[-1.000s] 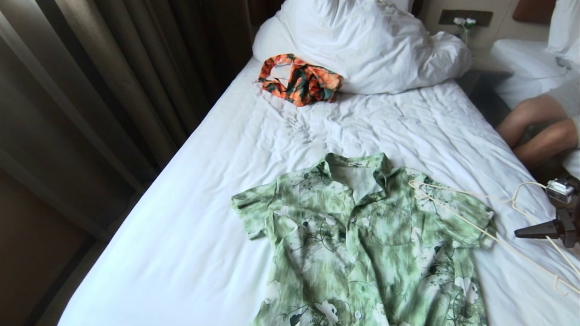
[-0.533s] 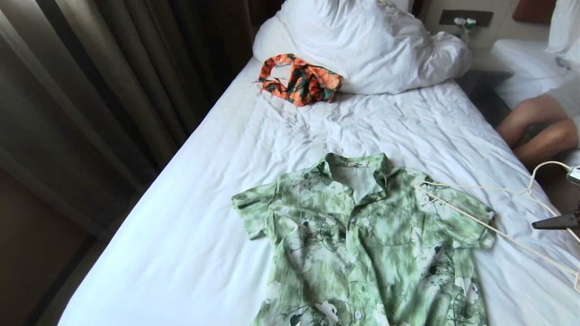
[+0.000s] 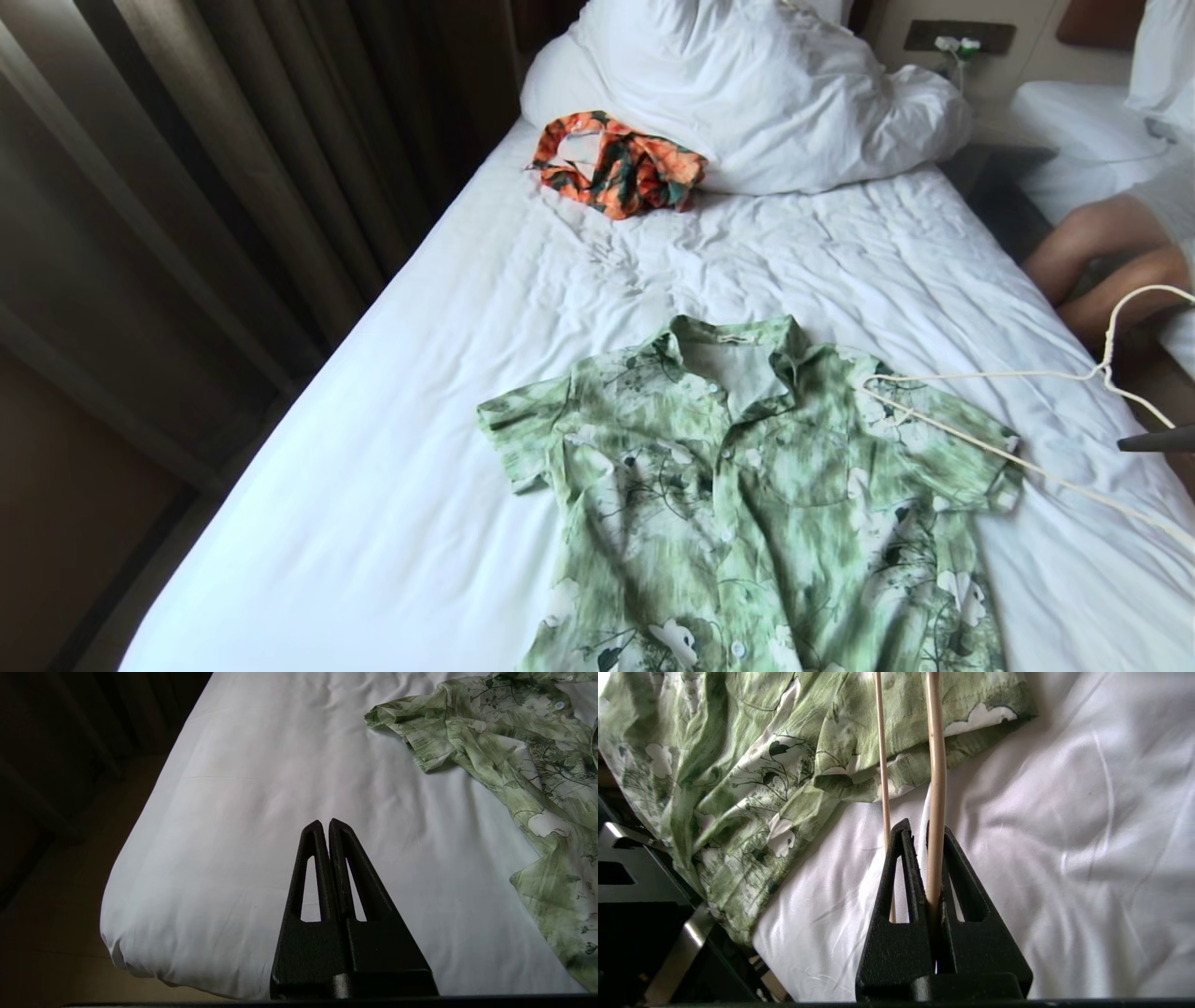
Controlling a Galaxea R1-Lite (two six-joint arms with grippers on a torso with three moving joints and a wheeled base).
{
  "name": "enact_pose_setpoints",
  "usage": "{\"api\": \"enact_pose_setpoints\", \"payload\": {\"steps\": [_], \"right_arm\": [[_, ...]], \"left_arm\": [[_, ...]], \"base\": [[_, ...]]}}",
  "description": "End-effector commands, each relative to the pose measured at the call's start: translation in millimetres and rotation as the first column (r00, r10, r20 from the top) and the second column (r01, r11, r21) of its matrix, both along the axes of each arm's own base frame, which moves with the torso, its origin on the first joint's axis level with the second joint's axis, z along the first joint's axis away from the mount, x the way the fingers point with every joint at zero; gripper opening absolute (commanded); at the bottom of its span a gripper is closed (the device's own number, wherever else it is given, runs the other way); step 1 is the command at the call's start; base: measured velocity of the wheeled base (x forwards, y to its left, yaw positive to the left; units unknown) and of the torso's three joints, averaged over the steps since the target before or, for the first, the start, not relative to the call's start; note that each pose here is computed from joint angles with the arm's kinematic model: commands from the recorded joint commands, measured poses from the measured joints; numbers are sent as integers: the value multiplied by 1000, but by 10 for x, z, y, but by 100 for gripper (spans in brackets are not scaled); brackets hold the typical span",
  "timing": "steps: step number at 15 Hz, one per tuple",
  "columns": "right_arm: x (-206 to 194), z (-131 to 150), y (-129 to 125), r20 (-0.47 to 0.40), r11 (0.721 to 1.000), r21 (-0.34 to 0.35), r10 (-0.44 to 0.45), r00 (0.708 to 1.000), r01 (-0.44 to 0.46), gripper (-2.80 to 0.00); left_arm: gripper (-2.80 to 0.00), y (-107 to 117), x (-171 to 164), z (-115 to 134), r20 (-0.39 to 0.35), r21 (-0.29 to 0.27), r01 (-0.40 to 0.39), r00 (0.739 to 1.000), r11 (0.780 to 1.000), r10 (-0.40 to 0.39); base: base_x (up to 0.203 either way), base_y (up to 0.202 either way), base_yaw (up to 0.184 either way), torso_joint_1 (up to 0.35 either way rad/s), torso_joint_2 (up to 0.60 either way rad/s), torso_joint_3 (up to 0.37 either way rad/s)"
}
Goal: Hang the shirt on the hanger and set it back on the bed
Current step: Lift the shirt and hanger
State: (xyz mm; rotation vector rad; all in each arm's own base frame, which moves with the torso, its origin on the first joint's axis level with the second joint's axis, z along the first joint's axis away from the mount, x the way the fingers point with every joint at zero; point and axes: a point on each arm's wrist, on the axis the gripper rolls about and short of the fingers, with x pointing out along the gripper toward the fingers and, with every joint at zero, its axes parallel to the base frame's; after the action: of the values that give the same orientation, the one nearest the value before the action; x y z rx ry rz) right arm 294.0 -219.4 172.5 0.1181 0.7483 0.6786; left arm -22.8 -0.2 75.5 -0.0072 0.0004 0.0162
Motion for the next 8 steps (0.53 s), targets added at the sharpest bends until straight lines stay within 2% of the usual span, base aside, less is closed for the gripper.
{"api": "enact_pose_setpoints", "payload": {"steps": [1, 4, 6, 8], "right_arm": [[-59, 79, -4, 49, 999, -33, 23, 999, -21, -280], [-130, 196, 8, 133, 994, -88, 71, 989, -60, -280], [-156, 287, 46, 220, 993, -87, 101, 970, -84, -280], [-161, 386, 87, 274, 986, -129, 139, 952, -107, -280]], "left_arm": [[-280, 0, 0, -5, 0, 0, -1, 1000, 1000, 1], [-280, 0, 0, -5, 0, 0, -1, 1000, 1000, 1], [-280, 0, 0, -5, 0, 0, -1, 1000, 1000, 1], [-280, 0, 0, -5, 0, 0, 0, 1000, 1000, 0]], "base": [[0, 0, 0, 0, 0, 0], [0, 0, 0, 0, 0, 0], [0, 0, 0, 0, 0, 0], [0, 0, 0, 0, 0, 0]]}}
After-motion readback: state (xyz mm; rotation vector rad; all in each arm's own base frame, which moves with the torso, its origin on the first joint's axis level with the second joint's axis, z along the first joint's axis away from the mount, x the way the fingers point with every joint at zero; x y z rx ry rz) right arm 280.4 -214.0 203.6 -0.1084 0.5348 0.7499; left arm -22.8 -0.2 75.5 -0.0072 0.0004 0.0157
